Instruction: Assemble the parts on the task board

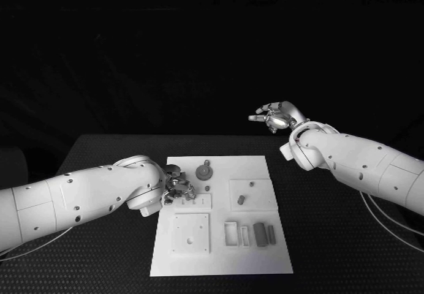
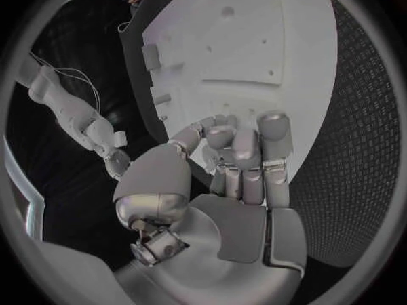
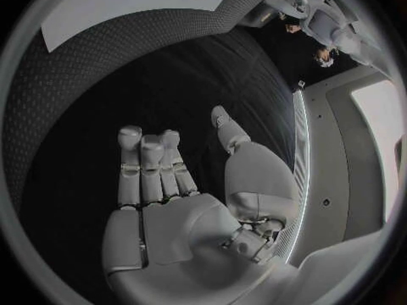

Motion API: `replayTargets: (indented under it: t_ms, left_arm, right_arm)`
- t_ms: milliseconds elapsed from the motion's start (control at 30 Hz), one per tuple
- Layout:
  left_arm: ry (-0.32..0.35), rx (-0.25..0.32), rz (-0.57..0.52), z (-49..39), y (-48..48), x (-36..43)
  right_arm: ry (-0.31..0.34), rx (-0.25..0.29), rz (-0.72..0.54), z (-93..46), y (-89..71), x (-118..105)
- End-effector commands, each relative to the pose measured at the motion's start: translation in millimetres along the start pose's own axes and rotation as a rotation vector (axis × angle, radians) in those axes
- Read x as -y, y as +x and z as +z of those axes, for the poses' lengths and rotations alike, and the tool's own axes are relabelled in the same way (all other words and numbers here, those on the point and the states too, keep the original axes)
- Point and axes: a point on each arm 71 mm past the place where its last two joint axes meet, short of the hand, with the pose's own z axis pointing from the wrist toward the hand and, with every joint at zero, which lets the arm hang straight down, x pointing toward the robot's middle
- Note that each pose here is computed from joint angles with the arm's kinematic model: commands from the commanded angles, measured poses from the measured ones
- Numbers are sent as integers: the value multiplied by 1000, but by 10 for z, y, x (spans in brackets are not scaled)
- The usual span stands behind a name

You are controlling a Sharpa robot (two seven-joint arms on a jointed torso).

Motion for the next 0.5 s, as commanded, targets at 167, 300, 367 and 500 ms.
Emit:
replayTargets:
  t_ms: [167, 300, 367, 500]
  left_arm:
    - [-10, -35, 51, 0, 54, 32]
    - [-9, -36, 52, 2, 55, 35]
    - [-10, -33, 52, 5, 51, 36]
    - [-5, -17, 66, 15, 37, 45]
  right_arm:
    - [1, -24, 9, 2, 20, -11]
    - [3, -28, 6, 5, 24, -8]
    - [4, -29, 5, 6, 25, -7]
    - [3, -32, 1, 6, 29, -9]
